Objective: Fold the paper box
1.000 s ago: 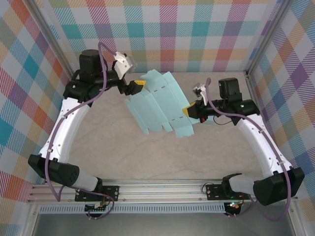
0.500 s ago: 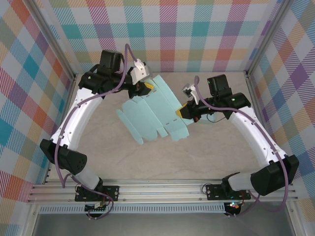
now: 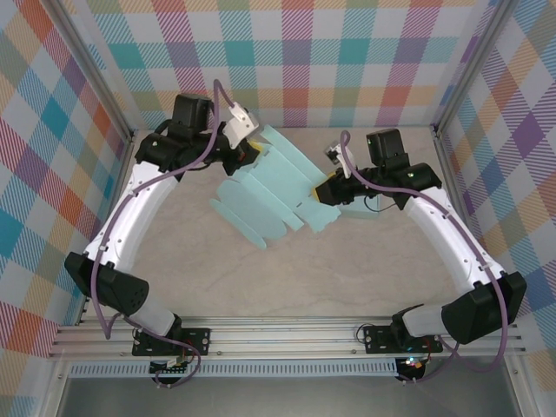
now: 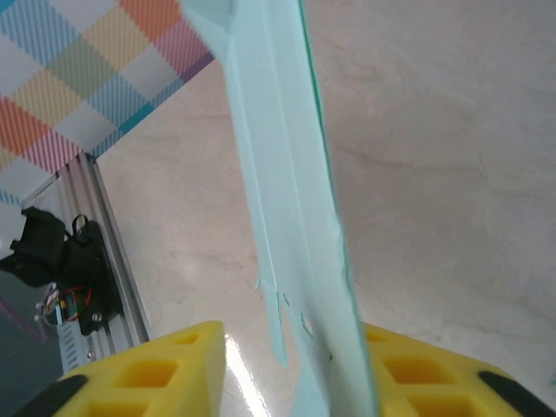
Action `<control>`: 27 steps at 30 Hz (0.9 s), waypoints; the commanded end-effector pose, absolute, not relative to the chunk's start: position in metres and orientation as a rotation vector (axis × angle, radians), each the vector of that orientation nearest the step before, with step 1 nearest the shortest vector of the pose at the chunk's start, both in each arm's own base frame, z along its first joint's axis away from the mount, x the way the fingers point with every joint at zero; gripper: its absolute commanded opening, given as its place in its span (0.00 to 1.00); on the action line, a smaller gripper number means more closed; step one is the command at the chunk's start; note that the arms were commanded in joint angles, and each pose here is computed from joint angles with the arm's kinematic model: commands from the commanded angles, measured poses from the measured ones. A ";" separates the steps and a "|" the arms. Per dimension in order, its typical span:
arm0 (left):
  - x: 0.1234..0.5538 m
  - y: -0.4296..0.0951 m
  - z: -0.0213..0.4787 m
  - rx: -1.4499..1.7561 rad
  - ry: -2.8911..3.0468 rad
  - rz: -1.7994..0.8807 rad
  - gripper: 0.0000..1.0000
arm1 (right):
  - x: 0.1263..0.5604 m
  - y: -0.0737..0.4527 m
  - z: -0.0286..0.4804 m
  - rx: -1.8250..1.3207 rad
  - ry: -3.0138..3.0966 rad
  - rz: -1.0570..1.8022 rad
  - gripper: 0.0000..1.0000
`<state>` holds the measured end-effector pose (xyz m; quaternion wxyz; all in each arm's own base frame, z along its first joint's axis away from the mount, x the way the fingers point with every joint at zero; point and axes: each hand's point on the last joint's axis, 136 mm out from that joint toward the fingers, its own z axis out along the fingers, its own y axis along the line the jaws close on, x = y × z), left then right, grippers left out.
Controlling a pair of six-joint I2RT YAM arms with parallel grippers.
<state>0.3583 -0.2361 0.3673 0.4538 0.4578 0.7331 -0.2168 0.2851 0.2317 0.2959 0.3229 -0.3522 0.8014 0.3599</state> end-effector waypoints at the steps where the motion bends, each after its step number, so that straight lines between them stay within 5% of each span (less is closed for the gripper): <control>1: 0.352 -0.221 0.402 0.896 1.838 -0.609 0.00 | 0.291 0.224 0.314 -0.856 2.061 0.904 0.44; 16: 0.350 -0.231 0.334 0.690 2.050 -0.908 0.00 | 0.301 0.221 0.319 -0.790 1.984 0.892 0.41; 27: 0.360 -0.225 0.294 0.827 1.723 -0.670 0.00 | 0.338 0.232 0.280 -0.759 2.062 0.901 0.47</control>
